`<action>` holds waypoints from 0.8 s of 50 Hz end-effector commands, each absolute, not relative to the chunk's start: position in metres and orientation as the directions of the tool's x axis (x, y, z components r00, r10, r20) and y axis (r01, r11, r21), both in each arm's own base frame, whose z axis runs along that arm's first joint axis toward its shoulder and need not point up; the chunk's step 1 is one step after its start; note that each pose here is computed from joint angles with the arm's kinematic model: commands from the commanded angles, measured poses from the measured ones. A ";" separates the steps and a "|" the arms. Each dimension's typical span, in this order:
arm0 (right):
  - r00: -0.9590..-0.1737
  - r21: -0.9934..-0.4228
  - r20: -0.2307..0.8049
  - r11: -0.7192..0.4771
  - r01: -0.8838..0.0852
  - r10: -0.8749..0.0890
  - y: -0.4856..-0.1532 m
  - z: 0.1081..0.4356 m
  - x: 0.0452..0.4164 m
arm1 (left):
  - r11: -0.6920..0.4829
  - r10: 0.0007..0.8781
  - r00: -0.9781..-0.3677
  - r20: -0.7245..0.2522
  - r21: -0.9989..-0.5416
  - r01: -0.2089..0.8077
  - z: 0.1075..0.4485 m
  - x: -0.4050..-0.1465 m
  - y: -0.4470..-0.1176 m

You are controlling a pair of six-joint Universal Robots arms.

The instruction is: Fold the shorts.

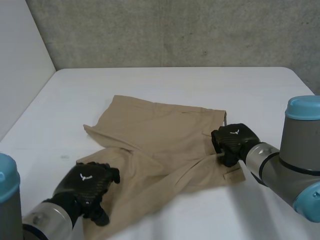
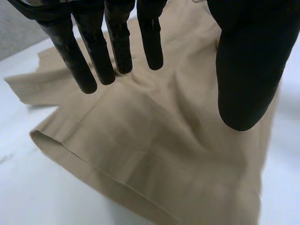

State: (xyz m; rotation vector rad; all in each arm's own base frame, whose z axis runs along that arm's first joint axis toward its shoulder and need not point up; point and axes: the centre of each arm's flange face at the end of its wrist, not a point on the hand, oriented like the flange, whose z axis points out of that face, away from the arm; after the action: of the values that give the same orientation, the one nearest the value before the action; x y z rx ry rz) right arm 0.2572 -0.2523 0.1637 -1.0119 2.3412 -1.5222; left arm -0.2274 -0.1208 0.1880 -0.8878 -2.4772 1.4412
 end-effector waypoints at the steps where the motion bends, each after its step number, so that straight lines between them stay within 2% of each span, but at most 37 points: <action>1: -0.778 -0.864 0.216 0.256 -0.434 -0.590 -0.259 0.165 0.249 | 0.421 0.565 -0.812 -0.150 -0.793 0.440 0.169 -0.229 -0.119; 9: -0.781 -0.861 0.216 0.263 -0.436 -0.586 -0.257 0.163 0.247 | 0.468 0.586 -0.804 -0.103 -0.767 0.439 0.153 -0.240 -0.112; 13: -0.781 -0.861 0.217 0.262 -0.435 -0.586 -0.256 0.163 0.247 | 0.431 0.575 -0.809 -0.120 -0.796 0.425 0.159 -0.245 -0.116; 22: -0.778 -0.872 0.241 0.222 -0.436 -0.580 -0.253 0.178 0.245 | 0.390 0.621 -0.774 -0.125 -0.807 0.443 0.165 -0.252 -0.101; 26: -0.748 -0.854 0.284 0.197 -0.482 -0.599 -0.245 0.185 0.244 | 0.348 0.620 -0.773 -0.135 -0.835 0.426 0.184 -0.249 -0.097; 31: -0.676 -0.796 0.385 0.145 -0.588 -0.628 -0.227 0.200 0.234 | 0.324 0.609 -0.782 -0.132 -0.859 0.397 0.205 -0.242 -0.095; 35: -0.672 -0.789 0.406 0.134 -0.600 -0.620 -0.228 0.201 0.230 | 0.356 0.599 -0.791 -0.125 -0.843 0.403 0.203 -0.235 -0.094; 40: -0.676 -0.793 0.407 0.130 -0.595 -0.614 -0.230 0.199 0.230 | 0.412 0.607 -0.786 -0.119 -0.799 0.439 0.185 -0.231 -0.086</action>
State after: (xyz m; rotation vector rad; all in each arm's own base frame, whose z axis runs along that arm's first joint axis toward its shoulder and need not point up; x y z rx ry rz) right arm 0.2317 -0.2275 0.2007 -1.2601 2.3466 -1.6128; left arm -0.2374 -0.0925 0.2029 -0.9142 -2.3975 1.4159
